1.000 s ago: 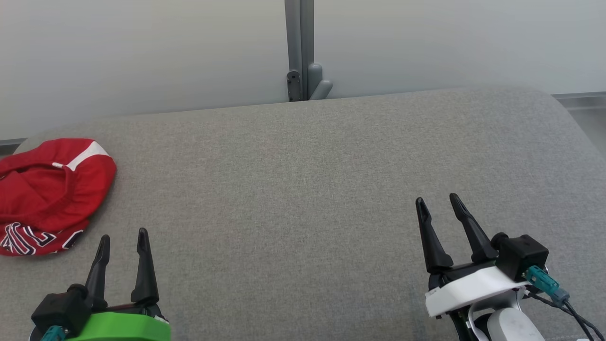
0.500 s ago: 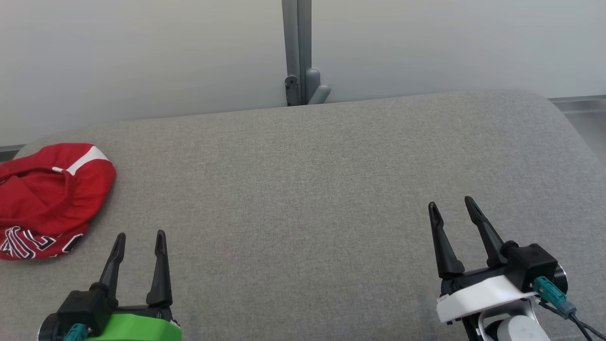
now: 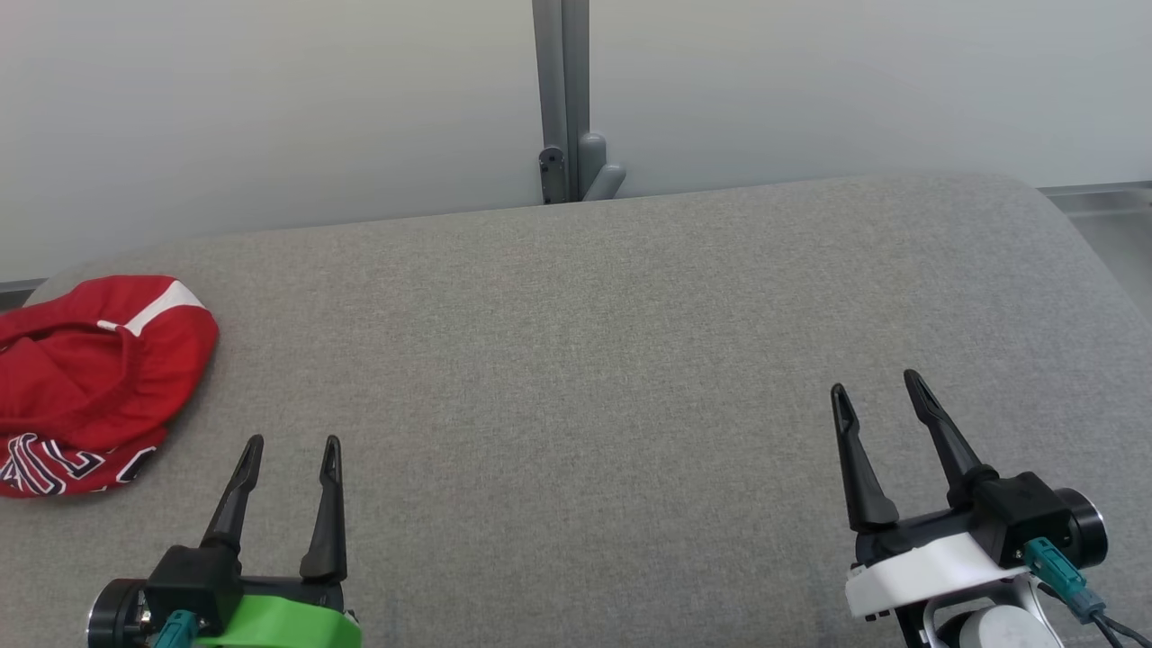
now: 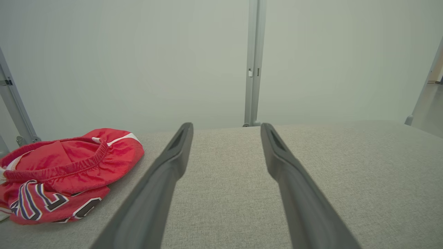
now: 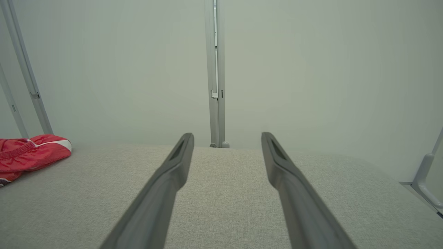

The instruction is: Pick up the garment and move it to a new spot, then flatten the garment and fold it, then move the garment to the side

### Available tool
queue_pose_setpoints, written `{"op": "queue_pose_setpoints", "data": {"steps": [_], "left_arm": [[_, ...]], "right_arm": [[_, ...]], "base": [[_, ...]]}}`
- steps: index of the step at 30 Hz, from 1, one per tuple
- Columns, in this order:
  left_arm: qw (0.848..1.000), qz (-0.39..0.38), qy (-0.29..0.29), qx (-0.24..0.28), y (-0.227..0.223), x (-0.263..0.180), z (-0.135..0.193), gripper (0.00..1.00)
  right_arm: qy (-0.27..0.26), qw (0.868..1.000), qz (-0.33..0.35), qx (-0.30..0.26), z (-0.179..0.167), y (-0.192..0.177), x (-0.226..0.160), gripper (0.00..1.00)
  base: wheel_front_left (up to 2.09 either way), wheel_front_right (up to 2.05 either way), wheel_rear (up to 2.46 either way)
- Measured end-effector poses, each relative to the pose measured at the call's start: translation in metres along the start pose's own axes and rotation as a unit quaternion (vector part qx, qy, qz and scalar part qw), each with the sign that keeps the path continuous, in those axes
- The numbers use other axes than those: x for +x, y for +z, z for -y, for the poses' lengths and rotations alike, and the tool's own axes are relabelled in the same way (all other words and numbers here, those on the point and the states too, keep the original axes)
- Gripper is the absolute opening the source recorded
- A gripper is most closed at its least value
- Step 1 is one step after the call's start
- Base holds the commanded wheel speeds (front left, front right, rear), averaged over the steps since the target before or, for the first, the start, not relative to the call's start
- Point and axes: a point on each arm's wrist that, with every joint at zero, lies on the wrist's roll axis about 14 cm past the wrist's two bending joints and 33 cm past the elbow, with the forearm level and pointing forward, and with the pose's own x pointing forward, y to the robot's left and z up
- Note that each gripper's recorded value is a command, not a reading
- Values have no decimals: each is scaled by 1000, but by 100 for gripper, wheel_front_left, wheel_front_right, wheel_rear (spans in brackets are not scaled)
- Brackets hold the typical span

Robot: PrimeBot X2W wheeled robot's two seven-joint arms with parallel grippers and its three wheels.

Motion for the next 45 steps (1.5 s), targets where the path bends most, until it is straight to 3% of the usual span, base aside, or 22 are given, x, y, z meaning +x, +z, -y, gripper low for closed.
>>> {"op": "queue_pose_setpoints", "data": {"steps": [22,36,45], "left_arm": [[1000,3,1,-3,2,-1,1,100],[999,3,34,7,4,-19,-19,100],[995,12,98,18,13,-45,-56,100]], "right_arm": [[0,1000,5,-5,0,4,-1,100],[49,999,-3,9,-31,-4,10,100],[108,994,-7,25,-69,-11,25,100]], "base": [[0,0,0],[0,0,0],[0,0,0]]}}
